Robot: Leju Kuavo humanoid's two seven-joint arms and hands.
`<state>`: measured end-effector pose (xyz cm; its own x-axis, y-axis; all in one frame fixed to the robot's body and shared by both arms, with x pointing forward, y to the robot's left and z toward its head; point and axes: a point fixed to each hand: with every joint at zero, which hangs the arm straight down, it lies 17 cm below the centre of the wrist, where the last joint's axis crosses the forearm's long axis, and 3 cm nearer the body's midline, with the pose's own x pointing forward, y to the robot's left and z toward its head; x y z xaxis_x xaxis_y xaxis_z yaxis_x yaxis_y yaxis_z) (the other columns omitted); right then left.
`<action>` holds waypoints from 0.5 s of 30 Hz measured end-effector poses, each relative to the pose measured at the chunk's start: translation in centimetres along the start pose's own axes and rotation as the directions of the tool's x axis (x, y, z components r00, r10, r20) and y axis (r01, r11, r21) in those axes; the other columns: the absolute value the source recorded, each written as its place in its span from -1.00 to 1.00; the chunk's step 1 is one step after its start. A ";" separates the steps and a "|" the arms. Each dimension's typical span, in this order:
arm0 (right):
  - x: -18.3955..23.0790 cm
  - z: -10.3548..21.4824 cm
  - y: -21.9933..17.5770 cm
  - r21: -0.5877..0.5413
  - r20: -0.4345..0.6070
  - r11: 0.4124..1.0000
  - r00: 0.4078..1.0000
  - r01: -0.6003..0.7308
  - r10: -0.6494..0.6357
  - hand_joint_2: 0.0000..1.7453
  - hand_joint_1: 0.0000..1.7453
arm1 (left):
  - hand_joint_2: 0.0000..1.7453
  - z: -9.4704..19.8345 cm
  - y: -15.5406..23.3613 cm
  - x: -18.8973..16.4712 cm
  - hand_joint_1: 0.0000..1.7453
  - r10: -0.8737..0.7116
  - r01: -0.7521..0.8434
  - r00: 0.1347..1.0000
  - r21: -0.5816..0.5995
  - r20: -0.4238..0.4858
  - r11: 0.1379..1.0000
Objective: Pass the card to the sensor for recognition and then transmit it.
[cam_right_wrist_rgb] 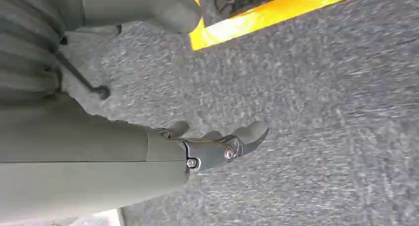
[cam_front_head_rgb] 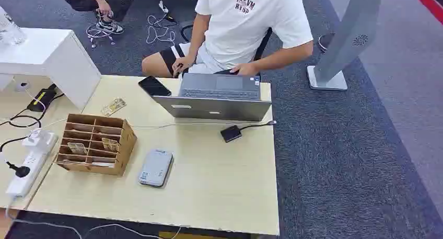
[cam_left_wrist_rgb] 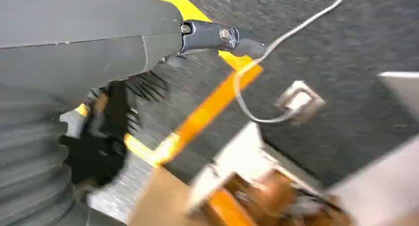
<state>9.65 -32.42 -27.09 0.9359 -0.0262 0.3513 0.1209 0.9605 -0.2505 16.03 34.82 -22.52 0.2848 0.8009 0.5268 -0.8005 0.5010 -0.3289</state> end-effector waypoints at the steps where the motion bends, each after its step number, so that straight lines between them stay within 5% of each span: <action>1: -0.1 0.0 0.0 -0.005 -0.005 1.000 1.000 -0.009 0.009 1.00 -1.00 | 1.00 0.0 0.0 0.7 -1.00 0.027 -0.027 0.999 0.002 0.025 1.000; 15: -0.8 0.1 0.2 -0.030 -0.029 0.995 0.995 -0.094 0.093 1.00 -1.00 | 1.00 2.4 3.2 8.3 -1.00 0.204 -0.233 0.917 0.045 0.342 0.971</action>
<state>8.92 -32.14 -27.30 0.9522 0.0556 0.3004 0.0422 0.9500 -0.3095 14.53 42.27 -17.37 -0.0825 0.7250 0.6838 -0.8677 0.2852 -0.4071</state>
